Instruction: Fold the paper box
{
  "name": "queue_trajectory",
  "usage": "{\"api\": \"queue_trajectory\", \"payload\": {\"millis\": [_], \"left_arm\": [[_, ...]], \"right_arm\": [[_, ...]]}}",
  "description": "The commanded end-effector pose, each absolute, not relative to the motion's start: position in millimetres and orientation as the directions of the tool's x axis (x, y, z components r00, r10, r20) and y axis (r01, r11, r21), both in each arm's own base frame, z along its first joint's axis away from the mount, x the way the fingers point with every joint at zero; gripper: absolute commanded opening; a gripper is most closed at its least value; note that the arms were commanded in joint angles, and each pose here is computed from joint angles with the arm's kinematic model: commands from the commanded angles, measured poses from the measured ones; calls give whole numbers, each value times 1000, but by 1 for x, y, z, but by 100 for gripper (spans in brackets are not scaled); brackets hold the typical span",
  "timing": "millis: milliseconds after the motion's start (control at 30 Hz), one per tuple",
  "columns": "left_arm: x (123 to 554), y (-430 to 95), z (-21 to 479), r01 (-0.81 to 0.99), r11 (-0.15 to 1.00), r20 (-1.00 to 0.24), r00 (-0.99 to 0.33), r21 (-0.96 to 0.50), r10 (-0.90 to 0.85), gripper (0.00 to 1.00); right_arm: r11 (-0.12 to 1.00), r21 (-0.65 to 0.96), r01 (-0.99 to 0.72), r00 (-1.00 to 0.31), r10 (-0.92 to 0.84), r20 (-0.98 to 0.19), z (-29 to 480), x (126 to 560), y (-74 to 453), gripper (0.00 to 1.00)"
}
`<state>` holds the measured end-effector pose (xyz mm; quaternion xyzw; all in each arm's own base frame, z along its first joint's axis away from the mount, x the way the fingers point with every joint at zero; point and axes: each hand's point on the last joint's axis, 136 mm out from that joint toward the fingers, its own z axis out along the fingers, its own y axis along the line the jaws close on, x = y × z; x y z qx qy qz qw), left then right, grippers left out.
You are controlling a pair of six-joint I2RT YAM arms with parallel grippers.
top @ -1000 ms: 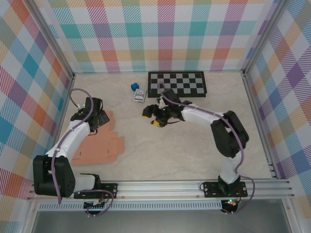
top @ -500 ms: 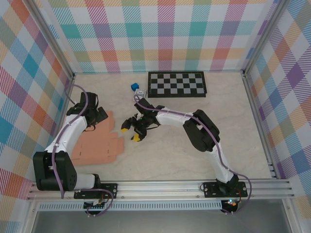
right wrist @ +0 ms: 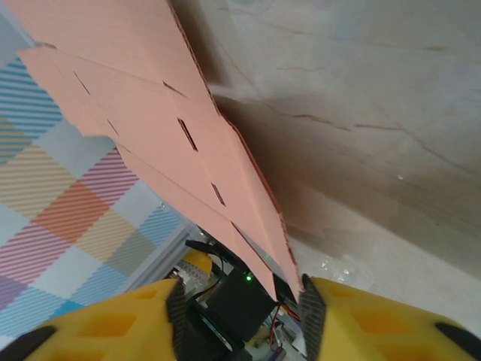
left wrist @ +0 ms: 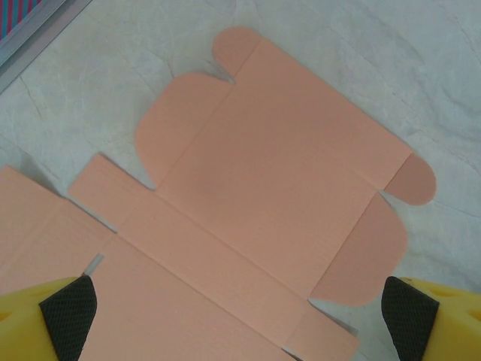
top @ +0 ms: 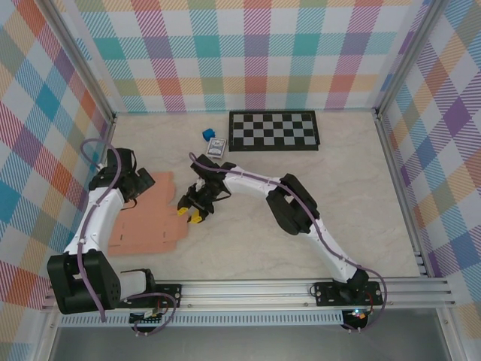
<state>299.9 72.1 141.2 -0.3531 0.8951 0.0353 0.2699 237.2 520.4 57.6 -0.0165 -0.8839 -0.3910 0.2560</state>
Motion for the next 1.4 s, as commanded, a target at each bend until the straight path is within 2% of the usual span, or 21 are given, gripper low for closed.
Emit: {"api": "queue_trajectory", "payload": {"millis": [0, 300, 467, 600, 733, 900, 967, 1200, 1367], "left_arm": [[297, 73, 130, -684, 707, -450, -582, -179, -677, 100], [298, 75, 130, -691, 698, -439, -577, -187, -689, 100], [293, 74, 124, -701, 686, -421, -572, -195, -704, 100], [291, 77, 124, -709, 679, -411, -570, -192, -712, 100], [292, 80, 128, -710, 677, -428, -560, -195, -710, 100], [297, 79, 129, -705, 681, -419, -567, -198, -709, 100], [298, 79, 129, -703, 683, -413, -572, -199, -709, 100], [307, 87, 160, -692, 692, -484, -543, -206, -687, 100], [333, 81, 208, -648, 674, -538, -448, -354, -714, 100]], "right_arm": [[720, 656, 228, -838, -198, 509, 57, 227, 518, 43], [725, 643, 246, -819, -199, 538, 47, 227, 517, 46], [704, 690, 165, -850, -253, 461, 50, 242, 528, 43], [702, 687, 188, -829, -261, 494, 40, 239, 534, 40], [696, 691, 194, -827, -263, 497, 37, 240, 536, 34], [692, 695, 196, -827, -264, 495, 37, 241, 538, 15], [690, 699, 186, -834, -266, 484, 40, 243, 538, 14], [685, 728, 28, -887, -319, 334, 79, 251, 525, 7], [690, 682, -242, -890, -437, 127, 111, 266, 475, 6]]}}
